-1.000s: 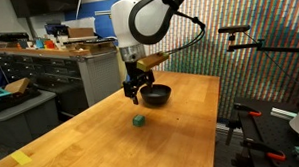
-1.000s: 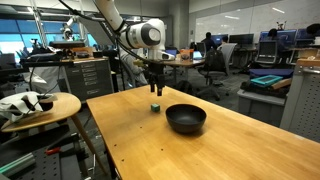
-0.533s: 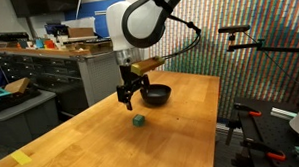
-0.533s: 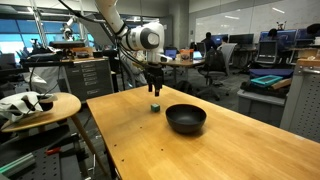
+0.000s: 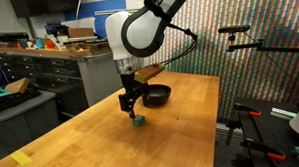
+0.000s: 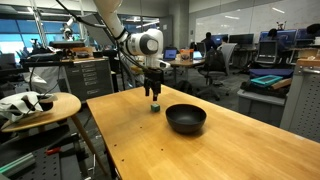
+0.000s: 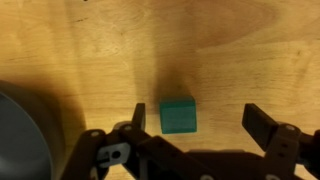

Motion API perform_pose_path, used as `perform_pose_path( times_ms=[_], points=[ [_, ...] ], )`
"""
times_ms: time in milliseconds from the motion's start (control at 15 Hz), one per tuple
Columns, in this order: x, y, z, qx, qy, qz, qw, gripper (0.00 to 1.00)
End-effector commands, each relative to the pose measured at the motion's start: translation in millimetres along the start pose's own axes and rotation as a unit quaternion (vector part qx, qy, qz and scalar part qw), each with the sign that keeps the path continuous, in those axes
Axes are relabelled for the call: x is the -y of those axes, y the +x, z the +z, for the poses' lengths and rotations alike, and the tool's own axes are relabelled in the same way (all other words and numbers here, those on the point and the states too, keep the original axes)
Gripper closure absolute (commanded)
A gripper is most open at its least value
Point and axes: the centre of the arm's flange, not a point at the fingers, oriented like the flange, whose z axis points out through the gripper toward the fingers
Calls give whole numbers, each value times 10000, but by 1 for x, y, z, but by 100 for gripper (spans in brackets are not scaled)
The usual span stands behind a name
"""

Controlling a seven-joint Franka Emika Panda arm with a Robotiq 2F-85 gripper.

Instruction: Put the green block in the bowl

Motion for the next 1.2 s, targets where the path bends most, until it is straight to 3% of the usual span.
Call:
perform_pose_path(
  times_ms=[0,1133],
  points=[
    [1,12,7,113,68,-227,9997,0],
    [-3,36,44,339,176,-618,9974,0]
  ],
)
